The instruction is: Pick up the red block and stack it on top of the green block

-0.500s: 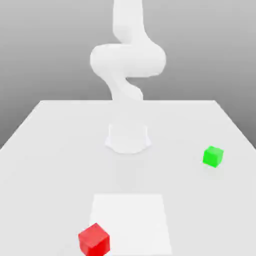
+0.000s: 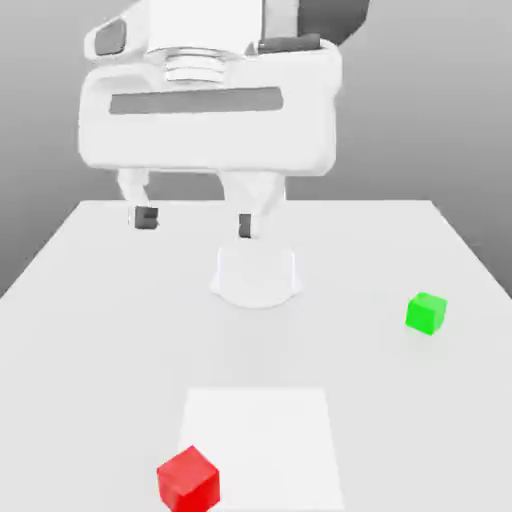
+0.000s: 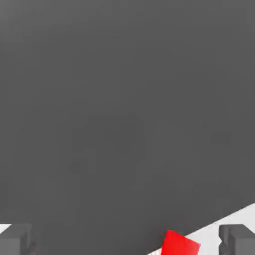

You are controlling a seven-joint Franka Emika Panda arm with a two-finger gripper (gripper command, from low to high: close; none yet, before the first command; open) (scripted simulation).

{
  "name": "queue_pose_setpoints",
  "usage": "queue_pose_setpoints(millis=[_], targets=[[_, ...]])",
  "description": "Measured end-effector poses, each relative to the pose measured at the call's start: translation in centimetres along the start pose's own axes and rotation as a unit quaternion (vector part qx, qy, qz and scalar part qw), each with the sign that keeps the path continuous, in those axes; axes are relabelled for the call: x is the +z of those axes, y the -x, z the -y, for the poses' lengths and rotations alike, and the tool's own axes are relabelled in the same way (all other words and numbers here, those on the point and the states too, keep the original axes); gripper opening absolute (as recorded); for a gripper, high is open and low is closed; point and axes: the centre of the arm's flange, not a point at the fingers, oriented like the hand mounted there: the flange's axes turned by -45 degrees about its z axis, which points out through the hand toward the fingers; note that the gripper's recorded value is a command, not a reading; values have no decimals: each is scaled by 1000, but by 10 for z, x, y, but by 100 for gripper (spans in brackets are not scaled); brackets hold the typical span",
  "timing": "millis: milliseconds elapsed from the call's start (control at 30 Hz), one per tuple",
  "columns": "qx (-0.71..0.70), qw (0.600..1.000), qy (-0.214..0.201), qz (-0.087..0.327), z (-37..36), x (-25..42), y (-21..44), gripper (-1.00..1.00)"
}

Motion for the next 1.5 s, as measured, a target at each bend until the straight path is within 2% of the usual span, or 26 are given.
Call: queue_pose_setpoints(millis=[333, 500, 533, 767, 900, 967, 1100, 1200, 1300, 1500], targets=[[138, 981, 64, 123, -45, 178, 49, 0], [152, 977, 71, 135, -55, 245, 72, 0], [152, 976, 71, 135, -56, 253, 75, -100], [152, 977, 71, 135, -56, 253, 75, -100], [152, 976, 71, 135, -52, 210, 61, -100], [120, 981, 57, 141, -27, 188, 70, -100], [-1, 987, 10, 157, 51, 151, 122, -100], [-117, 978, -23, 169, 111, 121, 185, -100], [-217, 959, -48, 175, 145, 94, 244, -100], [-387, 902, -77, 176, 167, 54, 348, -100]])
